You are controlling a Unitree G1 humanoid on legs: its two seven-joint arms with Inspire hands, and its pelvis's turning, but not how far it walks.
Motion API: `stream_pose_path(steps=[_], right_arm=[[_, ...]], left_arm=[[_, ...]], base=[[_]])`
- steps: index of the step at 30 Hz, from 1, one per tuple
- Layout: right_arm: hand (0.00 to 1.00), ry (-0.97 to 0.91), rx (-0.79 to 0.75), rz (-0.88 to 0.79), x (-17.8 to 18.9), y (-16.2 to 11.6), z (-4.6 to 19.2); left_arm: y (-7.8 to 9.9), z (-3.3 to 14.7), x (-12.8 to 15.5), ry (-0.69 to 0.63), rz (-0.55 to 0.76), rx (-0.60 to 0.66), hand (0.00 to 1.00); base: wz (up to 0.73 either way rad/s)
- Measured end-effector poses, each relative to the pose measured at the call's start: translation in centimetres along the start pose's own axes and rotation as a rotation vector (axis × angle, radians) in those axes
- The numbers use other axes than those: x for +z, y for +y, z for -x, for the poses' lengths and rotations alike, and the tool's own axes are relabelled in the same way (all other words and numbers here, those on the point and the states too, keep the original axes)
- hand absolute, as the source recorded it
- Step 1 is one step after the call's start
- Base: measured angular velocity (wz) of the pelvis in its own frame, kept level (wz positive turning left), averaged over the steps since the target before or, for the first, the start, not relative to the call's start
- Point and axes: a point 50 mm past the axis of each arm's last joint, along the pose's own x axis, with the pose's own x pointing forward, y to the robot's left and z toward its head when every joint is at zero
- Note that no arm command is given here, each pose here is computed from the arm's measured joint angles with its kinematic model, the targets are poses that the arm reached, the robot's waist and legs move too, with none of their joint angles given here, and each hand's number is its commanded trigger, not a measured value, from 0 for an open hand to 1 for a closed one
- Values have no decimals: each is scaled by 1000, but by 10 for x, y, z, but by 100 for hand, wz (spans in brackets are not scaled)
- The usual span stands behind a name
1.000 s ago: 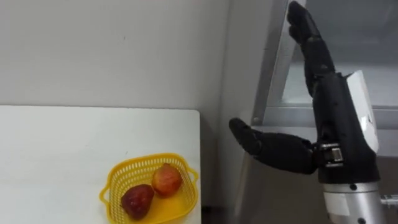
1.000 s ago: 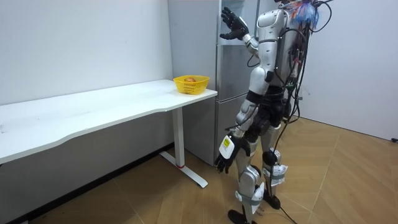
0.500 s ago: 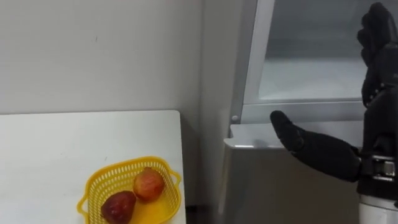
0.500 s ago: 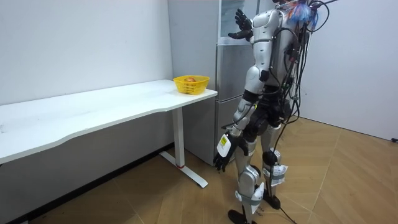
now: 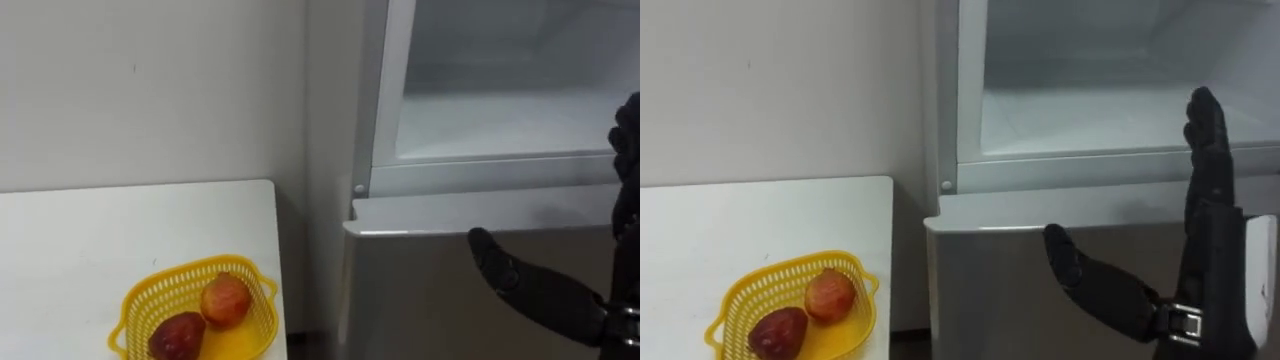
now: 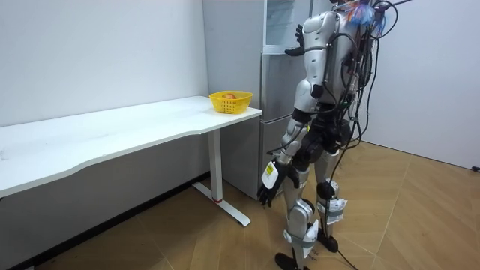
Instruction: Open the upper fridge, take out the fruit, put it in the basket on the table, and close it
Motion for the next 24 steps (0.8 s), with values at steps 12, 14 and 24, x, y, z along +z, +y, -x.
stream_pose_path(steps=[12, 14, 24], right_arm=[[0, 298, -170, 23, -54, -26, 15], [0, 330, -201, 21, -58, -31, 16], [0, 597, -415, -31, -94, -62, 39]], left_arm=[[-4, 2, -6, 29, -7, -17, 0], [-5, 2, -6, 30, -1, -16, 0], [-6, 4, -11, 29, 13, -12, 0]], base=[[0], [0], [0]])
